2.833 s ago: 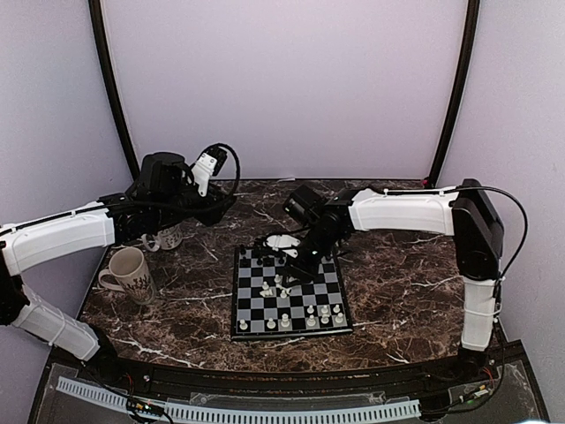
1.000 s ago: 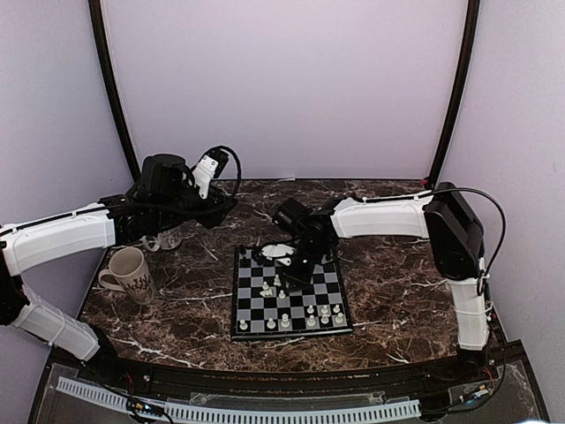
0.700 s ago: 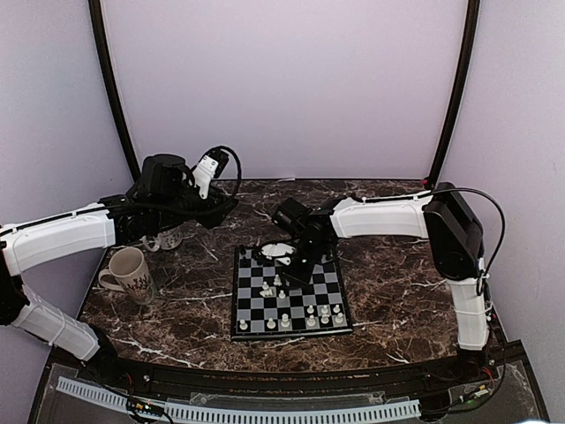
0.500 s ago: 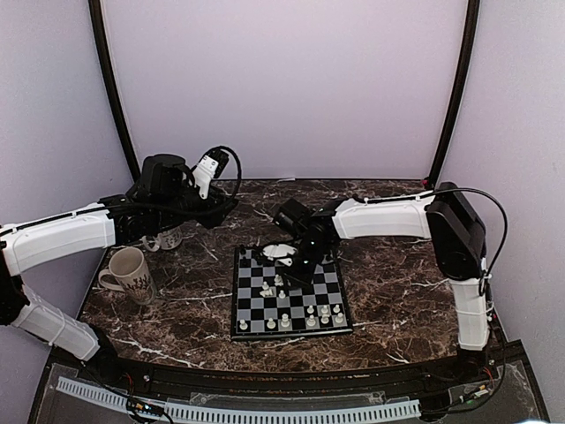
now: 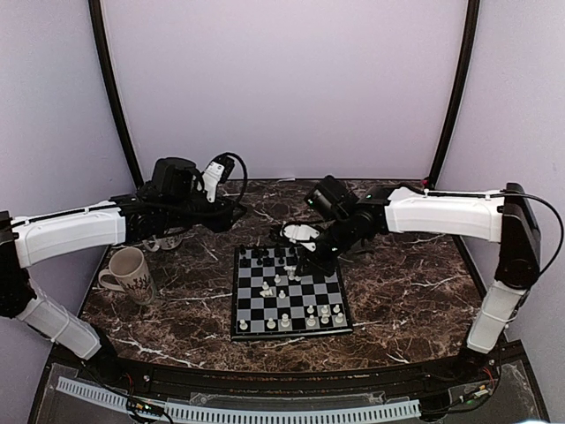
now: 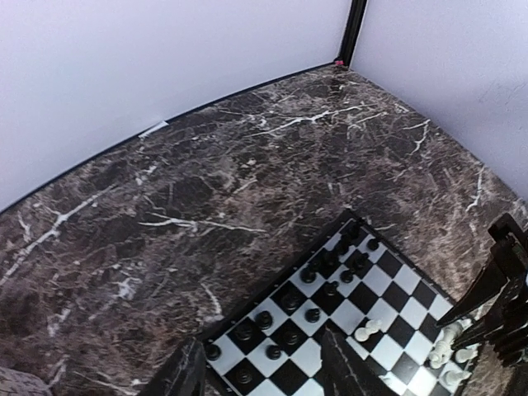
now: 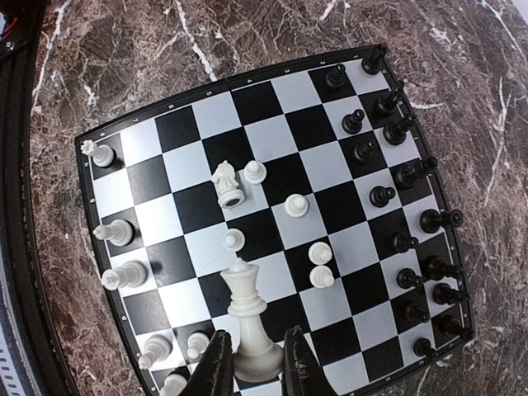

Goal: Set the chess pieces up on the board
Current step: Pass from the right arm to the left

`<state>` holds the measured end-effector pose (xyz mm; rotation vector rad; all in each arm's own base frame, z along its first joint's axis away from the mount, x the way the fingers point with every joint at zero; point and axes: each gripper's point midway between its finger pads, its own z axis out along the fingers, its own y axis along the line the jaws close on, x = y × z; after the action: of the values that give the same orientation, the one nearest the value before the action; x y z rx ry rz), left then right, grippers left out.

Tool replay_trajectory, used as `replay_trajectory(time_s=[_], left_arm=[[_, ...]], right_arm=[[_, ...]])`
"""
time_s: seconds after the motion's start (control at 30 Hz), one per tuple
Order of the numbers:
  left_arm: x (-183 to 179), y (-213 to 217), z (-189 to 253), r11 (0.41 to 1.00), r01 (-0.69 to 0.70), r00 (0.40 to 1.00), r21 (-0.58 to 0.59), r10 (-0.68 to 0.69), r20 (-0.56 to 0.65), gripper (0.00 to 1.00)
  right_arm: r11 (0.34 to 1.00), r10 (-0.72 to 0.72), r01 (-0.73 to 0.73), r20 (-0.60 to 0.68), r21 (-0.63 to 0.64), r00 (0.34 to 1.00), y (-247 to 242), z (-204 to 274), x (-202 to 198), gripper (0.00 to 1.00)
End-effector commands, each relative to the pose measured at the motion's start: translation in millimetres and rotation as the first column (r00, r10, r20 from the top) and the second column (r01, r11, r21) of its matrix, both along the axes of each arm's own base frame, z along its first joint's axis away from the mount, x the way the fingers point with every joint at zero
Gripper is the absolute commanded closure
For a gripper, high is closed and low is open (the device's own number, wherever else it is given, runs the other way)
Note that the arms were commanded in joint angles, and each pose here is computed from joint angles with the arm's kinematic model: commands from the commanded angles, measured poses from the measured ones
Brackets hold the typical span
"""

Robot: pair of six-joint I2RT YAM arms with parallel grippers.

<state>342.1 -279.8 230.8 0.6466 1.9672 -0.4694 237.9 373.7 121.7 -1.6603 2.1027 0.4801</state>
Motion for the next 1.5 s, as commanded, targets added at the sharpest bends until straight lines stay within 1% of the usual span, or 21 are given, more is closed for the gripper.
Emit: replay_trajectory(time_s=[0.0, 0.07, 0.13, 0.17, 0.23, 0.4, 0.43, 0.6, 0.67, 0.77, 0.9, 1.0, 1.13, 1.47], left_arm=[[-11.6, -27.4, 16.5, 0.968, 0.030, 0.984, -0.248, -0.072, -0.162, 0.51], [-22.3, -38.3, 19.0, 0.927, 0.050, 0.969, -0.371, -0.135, -0.206, 0.52], [-31.3, -45.0, 17.2, 0.876, 0.037, 0.948, -0.480, -0.182, -0.260, 0.53], [-34.2, -47.6, 14.8, 0.852, 0.025, 0.937, -0.523, -0.203, -0.286, 0.53], [-42.8, -56.4, 8.1, 0.820, 0.025, 0.916, -0.572, -0.248, -0.316, 0.54], [-59.2, -86.8, -5.0, 0.820, 0.078, 0.894, -0.567, -0.309, -0.325, 0.54], [-61.9, -94.0, -7.4, 0.820, 0.087, 0.888, -0.566, -0.321, -0.329, 0.54], [-66.8, -120.8, -19.8, 0.815, 0.100, 0.863, -0.571, -0.357, -0.359, 0.54], [-64.5, -124.5, -23.1, 0.816, 0.092, 0.861, -0.571, -0.354, -0.366, 0.54], [-63.3, -128.7, -26.3, 0.813, 0.096, 0.855, -0.575, -0.364, -0.371, 0.54], [-67.9, -139.4, -29.5, 0.795, 0.124, 0.825, -0.594, -0.415, -0.383, 0.54], [-69.7, -144.9, -34.8, 0.793, 0.128, 0.809, -0.596, -0.431, -0.400, 0.55], [-73.2, -150.3, -39.5, 0.783, 0.136, 0.787, -0.607, -0.458, -0.414, 0.58], [-76.8, -154.5, -43.4, 0.769, 0.144, 0.767, -0.623, -0.485, -0.421, 0.70]], right_arm=[[0.991, 0.014, -0.019, 0.039, 0.133, 0.999, -4.9, 24.6, 4.7, 0.83], [0.986, 0.006, -0.013, 0.042, 0.167, 0.999, -11.2, 28.6, 7.0, 0.83], [0.979, -0.017, 0.008, 0.043, 0.204, 0.999, -16.9, 29.9, 11.5, 0.83], [0.975, -0.034, 0.025, 0.037, 0.220, 0.999, -20.7, 30.3, 15.1, 0.83], [0.968, -0.050, 0.042, 0.023, 0.248, 0.999, -23.9, 31.1, 18.2, 0.83], [0.961, -0.062, 0.060, 0.000, 0.270, 0.998, -27.9, 31.9, 23.5, 0.82], [0.954, -0.062, 0.054, 0.019, 0.294, 0.998, -28.4, 44.4, 22.7, 0.82], [0.948, -0.050, 0.040, 0.026, 0.315, 0.998, -27.2, 51.7, 20.5, 0.82], [0.953, -0.050, 0.046, 0.007, 0.300, 0.999, -31.0, 41.8, 16.6, 0.82], [0.952, -0.038, 0.036, 0.001, 0.303, 0.999, -30.5, 41.3, 14.1, 0.82], [0.953, -0.031, 0.030, -0.003, 0.302, 1.000, -30.5, 40.4, 12.5, 0.82], [0.952, -0.027, 0.026, -0.002, 0.305, 1.000, -30.5, 41.3, 12.0, 0.82], [0.952, -0.025, 0.025, -0.002, 0.306, 1.000, -30.4, 41.2, 11.7, 0.81], [0.954, -0.026, 0.026, -0.004, 0.299, 1.000, -30.6, 37.6, 12.5, 0.81]])
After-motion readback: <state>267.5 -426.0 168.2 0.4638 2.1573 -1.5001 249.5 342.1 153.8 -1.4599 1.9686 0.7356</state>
